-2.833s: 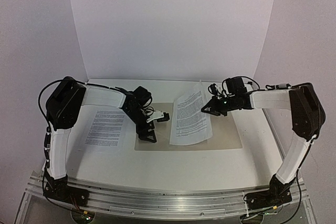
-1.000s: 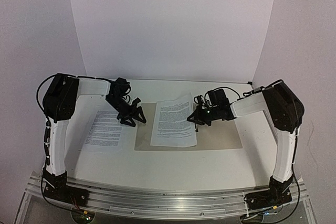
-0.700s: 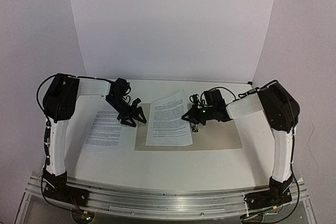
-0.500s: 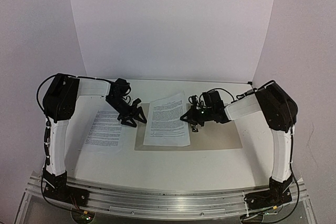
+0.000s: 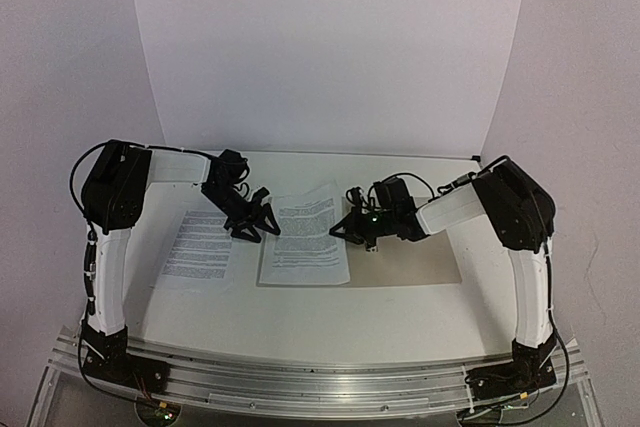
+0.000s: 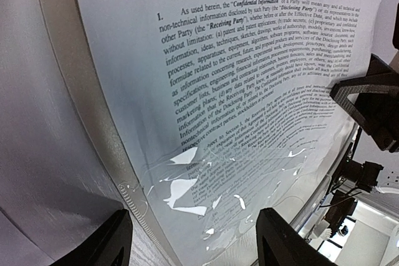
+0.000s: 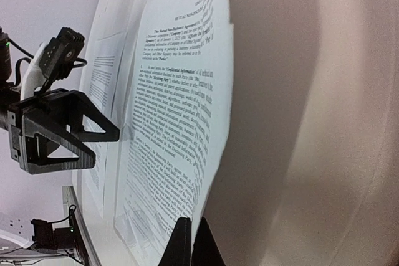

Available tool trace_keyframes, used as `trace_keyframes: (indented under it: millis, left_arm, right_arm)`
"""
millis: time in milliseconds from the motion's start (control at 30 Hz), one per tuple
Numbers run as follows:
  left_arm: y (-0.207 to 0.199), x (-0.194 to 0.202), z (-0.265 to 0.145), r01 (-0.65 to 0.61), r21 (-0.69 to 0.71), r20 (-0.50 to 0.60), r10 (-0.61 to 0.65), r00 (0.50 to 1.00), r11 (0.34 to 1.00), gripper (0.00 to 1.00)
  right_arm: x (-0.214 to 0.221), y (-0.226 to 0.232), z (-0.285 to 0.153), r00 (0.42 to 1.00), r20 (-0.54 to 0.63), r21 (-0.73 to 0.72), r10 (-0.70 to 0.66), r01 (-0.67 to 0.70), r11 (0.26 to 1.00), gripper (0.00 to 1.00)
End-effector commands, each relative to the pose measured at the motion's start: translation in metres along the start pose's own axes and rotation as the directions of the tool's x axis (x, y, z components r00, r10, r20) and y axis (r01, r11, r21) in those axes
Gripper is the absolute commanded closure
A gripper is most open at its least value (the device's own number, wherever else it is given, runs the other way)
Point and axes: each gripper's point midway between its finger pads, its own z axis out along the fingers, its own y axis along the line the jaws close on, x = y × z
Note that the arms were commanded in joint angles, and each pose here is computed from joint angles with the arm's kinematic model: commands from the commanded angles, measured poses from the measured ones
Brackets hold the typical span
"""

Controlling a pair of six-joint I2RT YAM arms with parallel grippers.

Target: Put the files into the folder

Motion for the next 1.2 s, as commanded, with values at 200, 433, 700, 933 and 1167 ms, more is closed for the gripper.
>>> trace_keyframes:
  millis: [200,433,700,933,1167]
  left_arm:
    - [0.023,0.016,0.019,0.044,-0.058,-0.052,-0.047,0.997,0.997,0.31]
    - [0.023,0.018,0.021,0.056,-0.051,-0.059,-0.059,0.997,0.997,0.31]
    - [0.023,0.022,0.022,0.07,-0.039,-0.065,-0.072,0.995,0.997,0.32]
    - [0.021,0.022,0.021,0.07,-0.036,-0.063,-0.072,0.995,0.997,0.32]
    - [0.021,0.022,0.021,0.066,-0.034,-0.063,-0.068,0.996,0.997,0.32]
  right_arm:
    - [-0.01,0.016,-0.004,0.998,-0.03,-0.106,-0.063,0.059,0.993,1.0]
    - [-0.002,0.012,0.008,0.999,-0.04,-0.084,-0.01,0.007,0.996,1.0]
    - [-0.001,0.003,0.006,0.996,-0.007,-0.052,0.089,-0.09,0.995,1.0]
    - [-0.001,-0.003,0.004,0.985,0.009,-0.033,0.171,-0.17,0.985,1.0]
    - [0.004,-0.008,0.003,0.973,0.007,-0.019,0.229,-0.228,0.973,1.0]
